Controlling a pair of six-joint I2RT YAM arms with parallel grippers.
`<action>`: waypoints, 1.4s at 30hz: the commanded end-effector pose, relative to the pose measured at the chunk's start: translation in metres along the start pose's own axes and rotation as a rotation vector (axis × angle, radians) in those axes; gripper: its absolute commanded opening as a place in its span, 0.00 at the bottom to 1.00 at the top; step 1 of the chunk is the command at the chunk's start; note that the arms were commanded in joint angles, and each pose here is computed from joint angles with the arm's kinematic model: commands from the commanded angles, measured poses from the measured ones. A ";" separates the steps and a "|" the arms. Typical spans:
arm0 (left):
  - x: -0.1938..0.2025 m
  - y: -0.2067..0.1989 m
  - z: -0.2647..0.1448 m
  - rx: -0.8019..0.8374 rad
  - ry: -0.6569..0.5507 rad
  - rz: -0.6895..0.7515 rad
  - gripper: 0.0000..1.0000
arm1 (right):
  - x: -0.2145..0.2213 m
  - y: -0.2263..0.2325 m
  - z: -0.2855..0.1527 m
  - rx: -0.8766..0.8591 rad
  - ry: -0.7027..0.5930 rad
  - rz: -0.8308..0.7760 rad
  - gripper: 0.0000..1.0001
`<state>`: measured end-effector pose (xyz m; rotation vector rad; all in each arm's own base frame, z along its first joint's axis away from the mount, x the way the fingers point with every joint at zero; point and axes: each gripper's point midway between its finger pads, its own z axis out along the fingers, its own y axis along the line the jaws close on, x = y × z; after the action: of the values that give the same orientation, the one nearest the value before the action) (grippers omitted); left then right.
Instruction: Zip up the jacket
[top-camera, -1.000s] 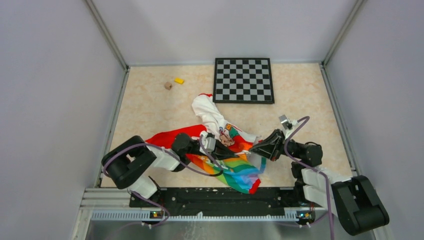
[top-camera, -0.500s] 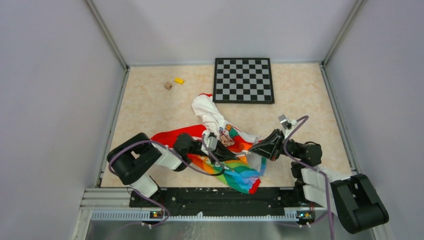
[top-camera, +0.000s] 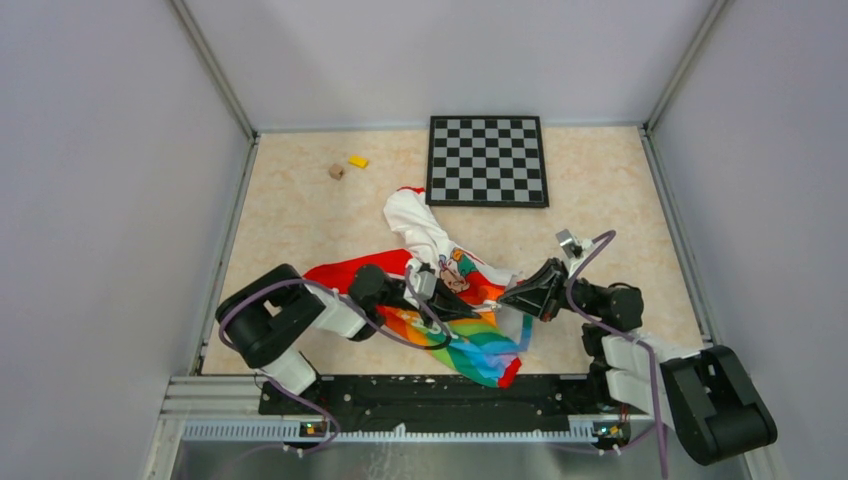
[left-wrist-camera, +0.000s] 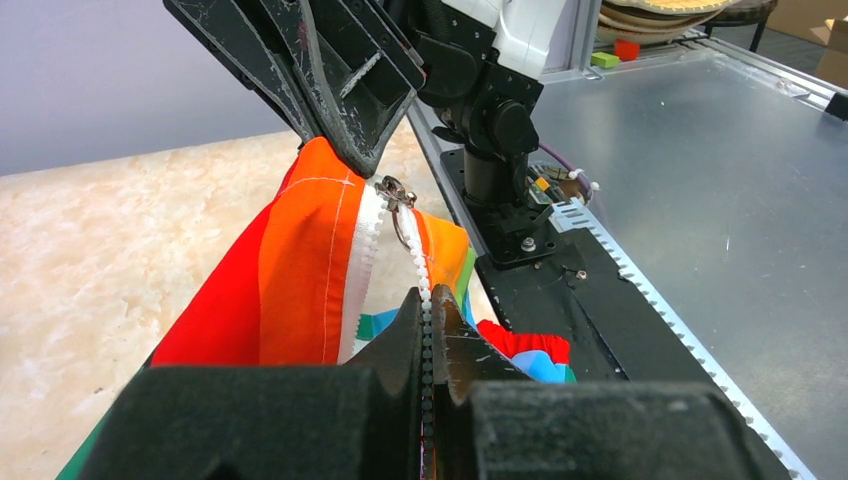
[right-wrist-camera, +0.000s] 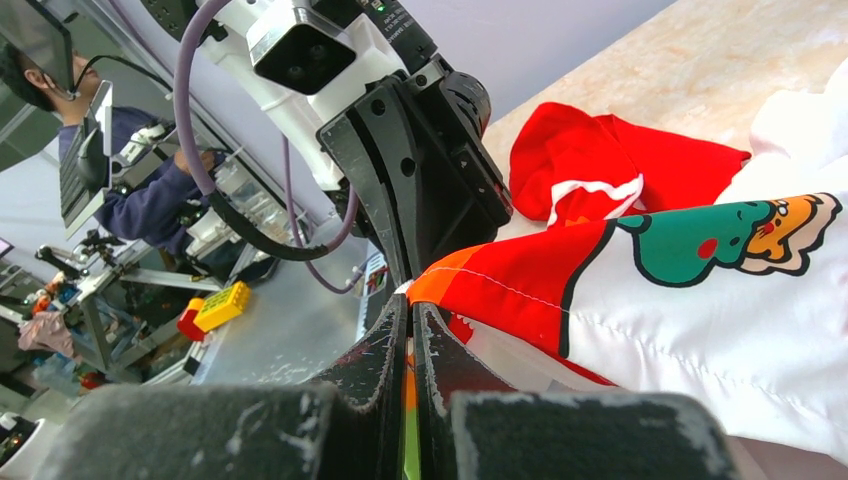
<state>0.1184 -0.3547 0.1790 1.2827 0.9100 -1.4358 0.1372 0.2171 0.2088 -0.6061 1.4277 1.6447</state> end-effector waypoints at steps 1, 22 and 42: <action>-0.015 0.003 0.005 0.023 -0.042 0.059 0.00 | -0.015 0.024 0.002 -0.099 -0.052 -0.212 0.00; -0.010 0.025 0.010 -0.063 0.005 -0.021 0.00 | -0.015 0.016 0.003 -0.066 -0.065 -0.192 0.00; -0.024 0.021 0.013 -0.056 0.041 -0.133 0.00 | -0.010 -0.004 0.008 0.055 -0.030 -0.232 0.00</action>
<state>0.1369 -0.3672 0.1786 1.2437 1.1264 -1.4579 0.1403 0.2193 0.2119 -0.6546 1.3506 1.4956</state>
